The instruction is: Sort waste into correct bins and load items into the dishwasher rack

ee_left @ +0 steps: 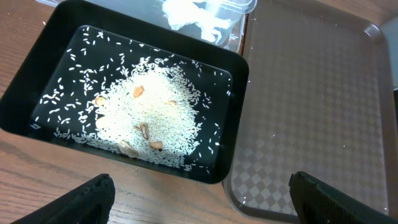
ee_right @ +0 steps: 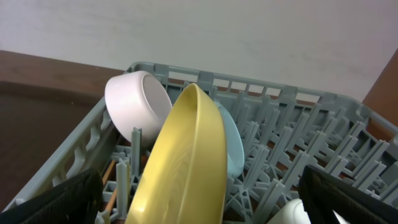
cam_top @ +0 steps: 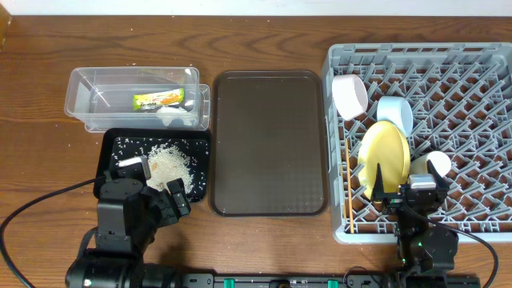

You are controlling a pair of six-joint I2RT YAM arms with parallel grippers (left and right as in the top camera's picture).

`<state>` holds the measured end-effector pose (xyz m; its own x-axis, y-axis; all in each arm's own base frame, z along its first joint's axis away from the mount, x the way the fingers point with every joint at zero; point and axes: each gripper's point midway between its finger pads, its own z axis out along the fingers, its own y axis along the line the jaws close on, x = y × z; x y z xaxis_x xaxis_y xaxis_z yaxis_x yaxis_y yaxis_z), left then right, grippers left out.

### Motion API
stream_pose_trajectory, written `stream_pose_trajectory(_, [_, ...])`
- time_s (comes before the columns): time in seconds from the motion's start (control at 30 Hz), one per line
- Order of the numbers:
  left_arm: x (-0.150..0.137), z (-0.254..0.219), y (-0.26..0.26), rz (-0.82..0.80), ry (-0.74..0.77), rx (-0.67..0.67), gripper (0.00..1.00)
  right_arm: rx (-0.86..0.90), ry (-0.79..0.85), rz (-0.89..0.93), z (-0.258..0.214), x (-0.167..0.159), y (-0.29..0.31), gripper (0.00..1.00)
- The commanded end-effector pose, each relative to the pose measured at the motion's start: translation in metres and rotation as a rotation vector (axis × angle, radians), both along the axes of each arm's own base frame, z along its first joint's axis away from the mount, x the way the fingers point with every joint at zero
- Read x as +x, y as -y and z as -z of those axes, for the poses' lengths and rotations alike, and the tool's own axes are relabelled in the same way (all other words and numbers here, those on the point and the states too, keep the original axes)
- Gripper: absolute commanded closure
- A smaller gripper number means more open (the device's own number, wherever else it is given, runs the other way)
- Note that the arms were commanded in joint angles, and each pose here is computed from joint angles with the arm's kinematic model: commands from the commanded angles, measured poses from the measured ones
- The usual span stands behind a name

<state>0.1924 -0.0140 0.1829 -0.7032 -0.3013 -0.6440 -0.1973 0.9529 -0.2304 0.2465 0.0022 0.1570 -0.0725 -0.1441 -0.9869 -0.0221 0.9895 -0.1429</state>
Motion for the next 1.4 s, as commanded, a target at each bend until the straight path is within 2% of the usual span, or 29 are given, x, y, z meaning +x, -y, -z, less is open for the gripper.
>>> stream_pose_trajectory(0.0, [0.000,0.001,-0.001,-0.007,0.001,0.000,0.07,-0.017,0.001,-0.006,0.000,0.000,0.000,0.01])
stream_pose_trajectory(0.4, [-0.001,-0.001,-0.002,-0.009,0.010,0.000,0.07,-0.017,0.001,-0.006,0.000,0.000,0.000,0.01])
stream_pose_trajectory(0.5, [-0.008,-0.002,-0.009,-0.008,0.029,0.054,0.07,-0.017,0.001,-0.006,0.000,0.000,0.000,0.01])
stream_pose_trajectory(0.77, [0.015,0.006,-0.019,-0.004,0.308,0.129,0.07,-0.017,0.001,-0.006,0.000,0.000,0.000,0.01])
stream_pose_trajectory(1.1, [0.044,0.030,-0.024,-0.056,0.629,0.120,0.07,-0.017,0.001,-0.006,0.000,0.000,0.000,0.01])
stream_pose_trajectory(1.23, [0.052,0.032,-0.024,-0.053,0.710,0.133,0.07,-0.017,0.001,-0.006,0.000,0.000,0.000,0.01])
stream_pose_trajectory(1.37, [0.053,0.030,-0.024,-0.012,0.723,0.216,0.07,-0.017,0.001,-0.006,0.000,0.000,0.000,0.01])
